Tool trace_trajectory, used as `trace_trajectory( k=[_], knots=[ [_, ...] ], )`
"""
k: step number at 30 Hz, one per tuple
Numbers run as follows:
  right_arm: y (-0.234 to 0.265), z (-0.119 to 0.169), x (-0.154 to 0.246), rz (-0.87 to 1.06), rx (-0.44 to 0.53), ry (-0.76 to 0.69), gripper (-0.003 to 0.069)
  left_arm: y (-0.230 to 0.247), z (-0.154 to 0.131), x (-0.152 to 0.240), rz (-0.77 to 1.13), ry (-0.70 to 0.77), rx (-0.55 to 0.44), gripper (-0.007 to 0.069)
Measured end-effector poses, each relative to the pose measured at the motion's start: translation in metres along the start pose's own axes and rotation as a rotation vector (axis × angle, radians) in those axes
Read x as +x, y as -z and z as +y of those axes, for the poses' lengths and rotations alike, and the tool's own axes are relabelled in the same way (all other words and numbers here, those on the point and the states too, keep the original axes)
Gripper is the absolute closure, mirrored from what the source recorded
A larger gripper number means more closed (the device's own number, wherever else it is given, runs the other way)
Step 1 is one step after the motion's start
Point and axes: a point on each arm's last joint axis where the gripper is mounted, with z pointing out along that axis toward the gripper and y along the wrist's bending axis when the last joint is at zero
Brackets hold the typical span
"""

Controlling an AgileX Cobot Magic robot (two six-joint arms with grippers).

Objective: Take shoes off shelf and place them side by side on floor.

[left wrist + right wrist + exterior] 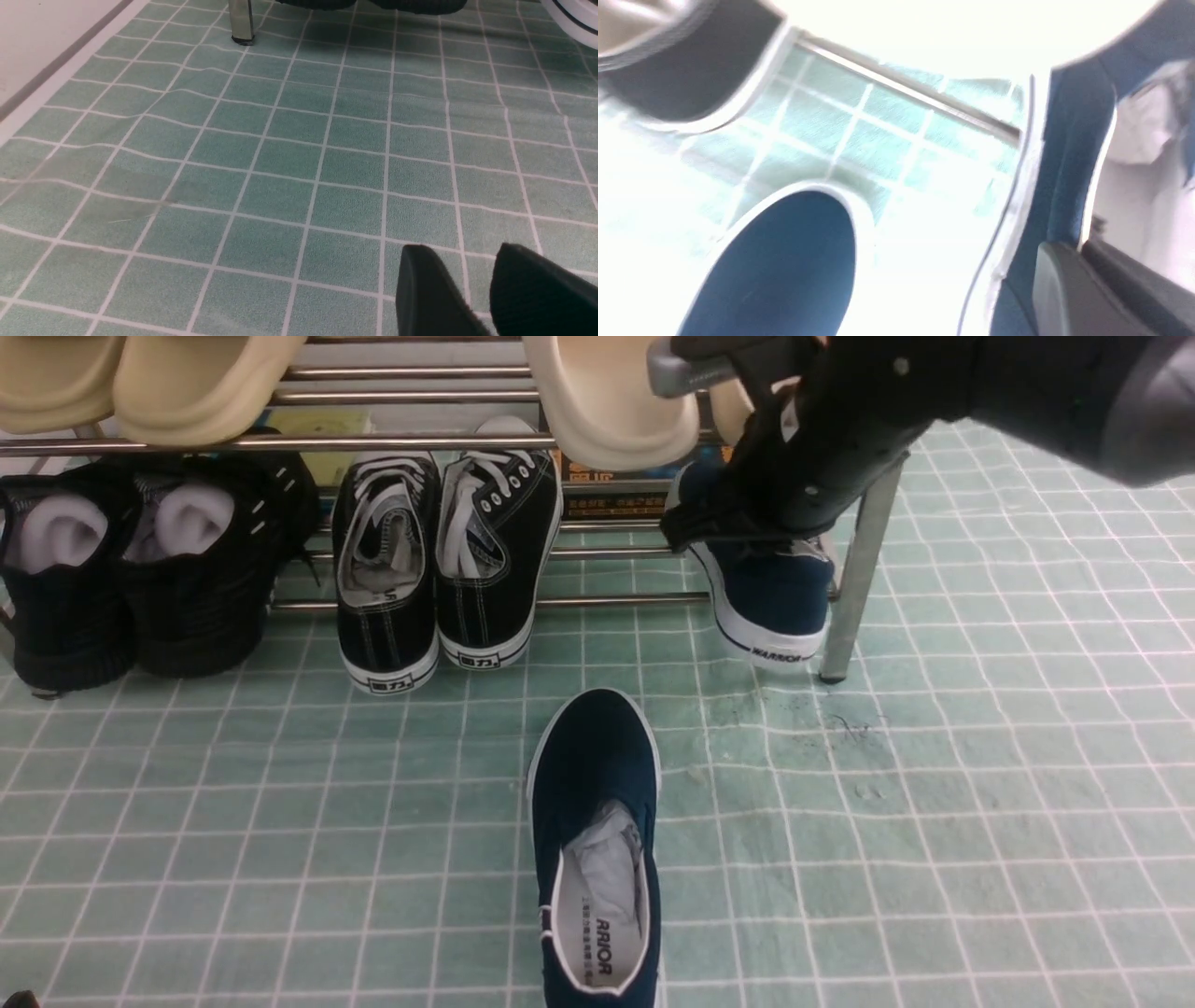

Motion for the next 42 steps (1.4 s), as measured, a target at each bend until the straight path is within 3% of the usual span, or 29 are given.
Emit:
trace_trajectory(
  k=[10,15,21,37,42],
  knots=[
    [0.078,0.028,0.027,0.159,-0.055,0.050,0.0631,0.000,0.000,0.000,0.000,0.000,0.000,0.0386],
    [0.093,0.045,0.043,0.173,-0.087,0.094,0.0631,0.000,0.000,0.000,0.000,0.000,0.000,0.0386],
    [0.078,0.061,0.070,0.236,-0.066,0.134,0.0631,0.000,0.000,0.000,0.000,0.000,0.000,0.0386],
    [0.073,0.053,0.067,0.197,0.031,0.300,0.0631,0.000,0.000,0.000,0.000,0.000,0.000,0.0386],
    [0.033,0.062,0.077,0.312,0.022,0.306,0.0630,0.000,0.000,0.000,0.000,0.000,0.000,0.0386]
  ],
)
